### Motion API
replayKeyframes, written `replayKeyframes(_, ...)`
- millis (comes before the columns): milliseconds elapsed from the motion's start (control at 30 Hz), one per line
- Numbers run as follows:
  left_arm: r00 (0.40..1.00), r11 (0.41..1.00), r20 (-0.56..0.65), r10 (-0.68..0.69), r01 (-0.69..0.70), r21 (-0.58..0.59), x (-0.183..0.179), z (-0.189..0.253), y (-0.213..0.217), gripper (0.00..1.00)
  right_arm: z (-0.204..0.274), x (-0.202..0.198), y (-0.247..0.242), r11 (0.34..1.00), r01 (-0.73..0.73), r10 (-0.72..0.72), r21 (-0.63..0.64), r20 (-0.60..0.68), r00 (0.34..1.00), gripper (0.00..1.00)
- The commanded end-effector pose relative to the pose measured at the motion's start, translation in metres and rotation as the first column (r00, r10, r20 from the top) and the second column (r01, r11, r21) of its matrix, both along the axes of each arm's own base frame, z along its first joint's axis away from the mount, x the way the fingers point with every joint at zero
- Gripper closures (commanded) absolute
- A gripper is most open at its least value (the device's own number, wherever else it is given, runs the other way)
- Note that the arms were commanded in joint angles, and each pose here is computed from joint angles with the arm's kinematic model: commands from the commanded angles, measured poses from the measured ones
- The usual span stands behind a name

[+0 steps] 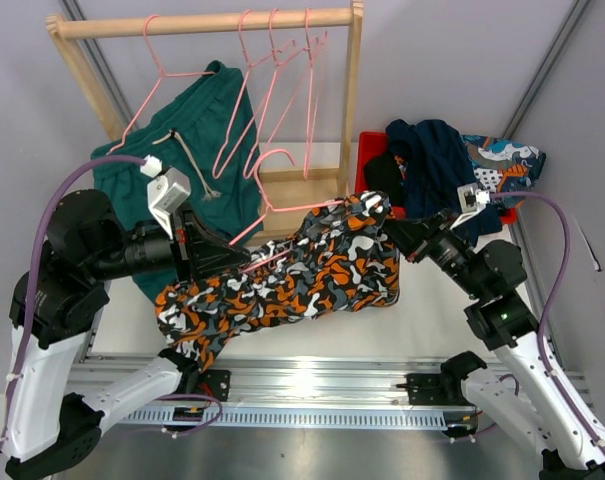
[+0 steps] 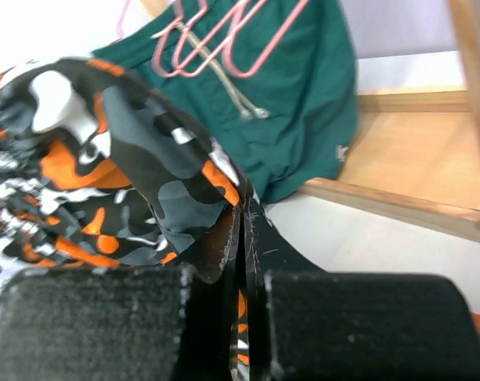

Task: Remove the shorts from the hanger

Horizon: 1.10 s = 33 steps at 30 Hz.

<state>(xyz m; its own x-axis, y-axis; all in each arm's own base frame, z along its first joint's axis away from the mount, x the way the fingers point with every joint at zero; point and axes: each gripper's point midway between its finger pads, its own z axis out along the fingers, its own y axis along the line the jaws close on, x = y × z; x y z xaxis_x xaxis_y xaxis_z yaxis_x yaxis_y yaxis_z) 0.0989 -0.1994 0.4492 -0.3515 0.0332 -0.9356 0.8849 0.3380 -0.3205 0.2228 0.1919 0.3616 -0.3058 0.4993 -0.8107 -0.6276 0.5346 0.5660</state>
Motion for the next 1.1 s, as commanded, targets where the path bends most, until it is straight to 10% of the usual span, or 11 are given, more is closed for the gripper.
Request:
replayKeyframes(0, 0.998, 1.0, 0.062, 0.001, 0.0, -0.02, 0.001, 0.011, 0.0, 1.0, 0.017, 0.017, -0.015, 0.992, 0.125, -0.125, -0.003, 0.053, 0.991, 1.0)
replayKeyframes(333, 0.999, 0.995, -0.016, -0.05, 0.051, 0.091, -0.003, -0.028, -0.012, 1.0, 0.017, 0.096, -0.131, 0.848, 0.53, -0.529, -0.023, -0.102, 0.842, 1.0)
replayKeyframes(1067, 0.996, 0.985, 0.046, 0.081, -0.087, 0.146, 0.017, -0.024, 0.0, 1.0, -0.076, 0.095, -0.18, 0.765, 0.631, -0.634, -0.13, -0.326, 0.701, 1.0)
